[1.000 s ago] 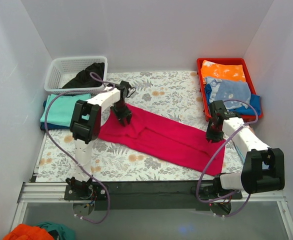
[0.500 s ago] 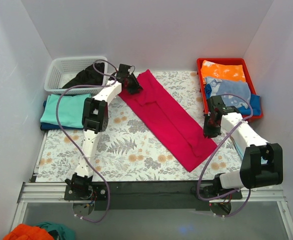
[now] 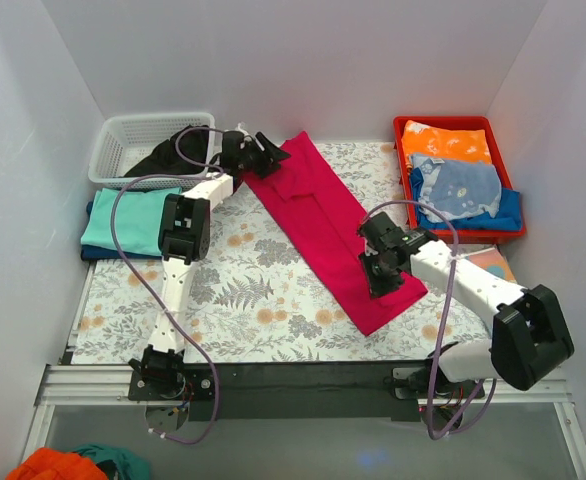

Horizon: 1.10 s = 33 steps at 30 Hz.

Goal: Fold and stack the t-shirts
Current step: Fold the tshirt

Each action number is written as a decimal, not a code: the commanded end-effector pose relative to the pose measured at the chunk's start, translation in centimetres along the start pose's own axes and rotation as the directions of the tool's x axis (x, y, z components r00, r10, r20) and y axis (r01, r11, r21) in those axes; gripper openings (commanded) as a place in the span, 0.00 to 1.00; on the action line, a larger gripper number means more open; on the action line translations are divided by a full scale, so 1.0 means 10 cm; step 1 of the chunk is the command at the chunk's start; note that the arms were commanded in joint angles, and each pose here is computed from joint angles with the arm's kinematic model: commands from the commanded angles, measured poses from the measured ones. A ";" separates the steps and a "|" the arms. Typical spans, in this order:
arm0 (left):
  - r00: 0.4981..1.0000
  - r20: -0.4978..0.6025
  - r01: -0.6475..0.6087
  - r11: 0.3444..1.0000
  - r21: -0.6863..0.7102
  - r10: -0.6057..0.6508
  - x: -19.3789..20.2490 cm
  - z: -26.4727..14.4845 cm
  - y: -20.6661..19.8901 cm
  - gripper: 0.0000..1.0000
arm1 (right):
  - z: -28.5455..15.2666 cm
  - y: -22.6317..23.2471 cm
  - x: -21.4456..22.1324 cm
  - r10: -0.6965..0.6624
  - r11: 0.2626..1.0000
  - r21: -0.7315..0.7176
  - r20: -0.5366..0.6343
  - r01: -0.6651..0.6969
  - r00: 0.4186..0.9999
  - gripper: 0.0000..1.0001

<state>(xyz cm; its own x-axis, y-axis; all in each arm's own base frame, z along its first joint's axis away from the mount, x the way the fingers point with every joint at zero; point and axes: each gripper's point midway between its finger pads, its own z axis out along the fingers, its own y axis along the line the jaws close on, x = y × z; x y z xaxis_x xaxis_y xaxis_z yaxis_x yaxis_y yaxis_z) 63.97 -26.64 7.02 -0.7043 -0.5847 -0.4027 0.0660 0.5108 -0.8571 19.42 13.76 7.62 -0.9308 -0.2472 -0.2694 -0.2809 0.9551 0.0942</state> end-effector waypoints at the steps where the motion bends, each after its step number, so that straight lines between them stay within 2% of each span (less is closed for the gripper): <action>1: 0.988 0.099 -0.128 0.985 0.118 0.117 -0.48 -0.45 -0.94 0.57 | 0.16 0.24 0.11 -0.035 0.999 -0.024 -0.035 0.034 0.999 0.27; 3: 0.985 0.100 -0.149 0.985 0.087 0.140 -0.52 -0.61 -1.08 0.58 | 0.28 0.31 0.21 -0.046 0.999 -0.020 -0.064 0.045 0.997 0.27; 5: 0.989 0.078 -0.131 0.991 0.036 0.128 -0.43 -0.71 -0.98 0.58 | 0.42 0.37 0.33 -0.073 0.997 -0.019 -0.114 0.071 0.991 0.26; 6: 0.985 0.098 -0.143 0.989 0.034 0.139 -0.47 -0.87 -1.15 0.58 | 0.48 0.39 0.38 -0.072 0.997 -0.014 -0.126 0.071 0.989 0.26; 7: 0.991 0.066 -0.118 0.993 -0.010 0.119 -0.31 -0.91 -0.94 0.58 | 0.55 0.39 0.46 -0.079 0.997 -0.003 -0.160 0.079 0.984 0.26; 9: 0.991 0.055 -0.116 0.991 -0.060 0.119 -0.22 -1.08 -0.88 0.58 | 0.62 0.49 0.58 -0.123 0.992 -0.013 -0.191 0.123 0.974 0.25; 10: 0.988 0.067 -0.138 0.989 -0.054 0.142 -0.23 -1.22 -1.02 0.58 | 0.66 0.53 0.64 -0.131 0.991 -0.009 -0.217 0.132 0.967 0.25; 12: 0.991 0.031 -0.128 0.984 -0.123 0.132 -0.06 -1.34 -0.84 0.58 | 0.68 0.70 0.77 -0.196 0.981 -0.036 -0.238 0.193 0.951 0.25; 13: 0.986 0.044 -0.157 0.979 -0.134 0.164 -0.08 -1.46 -0.92 0.58 | 0.71 0.77 0.80 -0.212 0.977 -0.040 -0.247 0.209 0.945 0.25; 18: 0.980 0.010 -0.191 0.952 -0.238 0.199 0.06 -1.78 -0.78 0.58 | 0.81 1.38 0.98 -0.386 0.923 -0.124 -0.275 0.365 0.881 0.24; 20: 0.976 0.016 -0.203 0.942 -0.267 0.215 0.05 -1.89 -0.80 0.58 | 0.77 1.70 0.92 -0.476 0.879 -0.160 -0.242 0.449 0.846 0.24; 24: 0.970 0.008 -0.230 0.924 -0.304 0.244 0.06 -2.02 -0.77 0.58 | 0.85 2.04 0.86 -0.555 0.832 -0.164 -0.240 0.530 0.797 0.24; 28: 0.966 -0.013 -0.247 0.912 -0.328 0.257 0.07 -2.07 -0.76 0.58 | 0.80 2.23 0.72 -0.564 0.825 -0.179 -0.200 0.536 0.801 0.24; 33: 0.968 -0.038 -0.245 0.911 -0.332 0.246 0.10 -2.10 -0.76 0.58 | 0.45 2.20 0.35 -0.535 0.845 -0.062 -0.076 0.532 0.841 0.24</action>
<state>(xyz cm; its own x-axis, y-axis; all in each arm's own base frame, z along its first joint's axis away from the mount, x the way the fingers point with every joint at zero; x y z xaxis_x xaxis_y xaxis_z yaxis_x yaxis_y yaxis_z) 48.79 -18.17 16.60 -0.7119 -0.4370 -0.5497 -0.0411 0.8074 -0.5886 8.66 32.27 2.02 -0.6382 -0.7686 -0.0445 -0.7699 0.6373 0.0343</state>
